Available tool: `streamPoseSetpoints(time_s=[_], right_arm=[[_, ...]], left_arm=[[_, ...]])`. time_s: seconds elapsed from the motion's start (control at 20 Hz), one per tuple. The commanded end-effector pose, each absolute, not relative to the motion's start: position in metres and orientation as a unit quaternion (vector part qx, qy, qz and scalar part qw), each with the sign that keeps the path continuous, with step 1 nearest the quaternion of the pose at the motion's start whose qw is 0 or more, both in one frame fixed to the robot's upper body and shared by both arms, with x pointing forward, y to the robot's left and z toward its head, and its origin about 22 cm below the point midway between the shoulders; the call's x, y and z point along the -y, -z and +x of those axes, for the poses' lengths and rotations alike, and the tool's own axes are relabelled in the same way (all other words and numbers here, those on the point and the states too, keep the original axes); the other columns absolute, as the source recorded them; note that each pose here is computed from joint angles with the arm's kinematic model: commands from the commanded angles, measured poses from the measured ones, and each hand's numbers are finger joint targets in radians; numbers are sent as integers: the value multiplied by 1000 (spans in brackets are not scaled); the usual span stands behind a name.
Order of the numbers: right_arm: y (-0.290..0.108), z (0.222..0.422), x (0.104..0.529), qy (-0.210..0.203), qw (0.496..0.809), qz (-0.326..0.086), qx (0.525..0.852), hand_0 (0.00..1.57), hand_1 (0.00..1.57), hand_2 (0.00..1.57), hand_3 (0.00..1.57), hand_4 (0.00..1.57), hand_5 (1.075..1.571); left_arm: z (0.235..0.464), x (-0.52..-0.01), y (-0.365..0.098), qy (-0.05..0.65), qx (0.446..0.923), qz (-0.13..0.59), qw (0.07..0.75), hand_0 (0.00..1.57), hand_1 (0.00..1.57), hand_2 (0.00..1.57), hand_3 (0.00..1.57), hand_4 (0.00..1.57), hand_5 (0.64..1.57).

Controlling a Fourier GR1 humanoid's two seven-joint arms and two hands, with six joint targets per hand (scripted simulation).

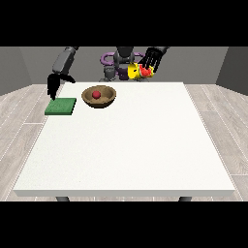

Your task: Pick the cup and pour the ball into the bowl, then pick the bowl and place it on the pad

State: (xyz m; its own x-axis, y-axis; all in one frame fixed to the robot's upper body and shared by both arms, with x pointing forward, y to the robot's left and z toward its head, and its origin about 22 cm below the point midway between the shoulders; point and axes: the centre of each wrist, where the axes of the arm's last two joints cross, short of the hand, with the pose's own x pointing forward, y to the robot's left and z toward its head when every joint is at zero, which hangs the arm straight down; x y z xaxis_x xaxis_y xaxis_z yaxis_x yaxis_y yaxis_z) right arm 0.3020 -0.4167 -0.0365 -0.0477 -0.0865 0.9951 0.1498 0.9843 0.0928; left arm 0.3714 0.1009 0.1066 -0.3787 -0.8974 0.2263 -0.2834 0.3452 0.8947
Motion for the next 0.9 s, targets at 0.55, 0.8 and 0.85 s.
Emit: streamPoseSetpoints(time_s=[0.55, 0.8, 0.85], right_arm=[[34, 327, 355, 49, 683, 47, 727, 0, 0, 0, 0, 331, 1559], [36, 335, 312, 14, 704, 63, 707, 0, 0, 0, 0, 20, 1540], [51, 322, 329, 28, 710, 48, 702, 0, 0, 0, 0, 0, 1545]], left_arm=[[368, -187, -45, 112, 818, 132, 549, 0, 0, 0, 0, 0, 1531], [366, -210, -8, 100, 796, 147, 579, 0, 0, 0, 0, 0, 1523], [370, -197, -27, 117, 793, 123, 585, 0, 0, 0, 0, 0, 1527]])
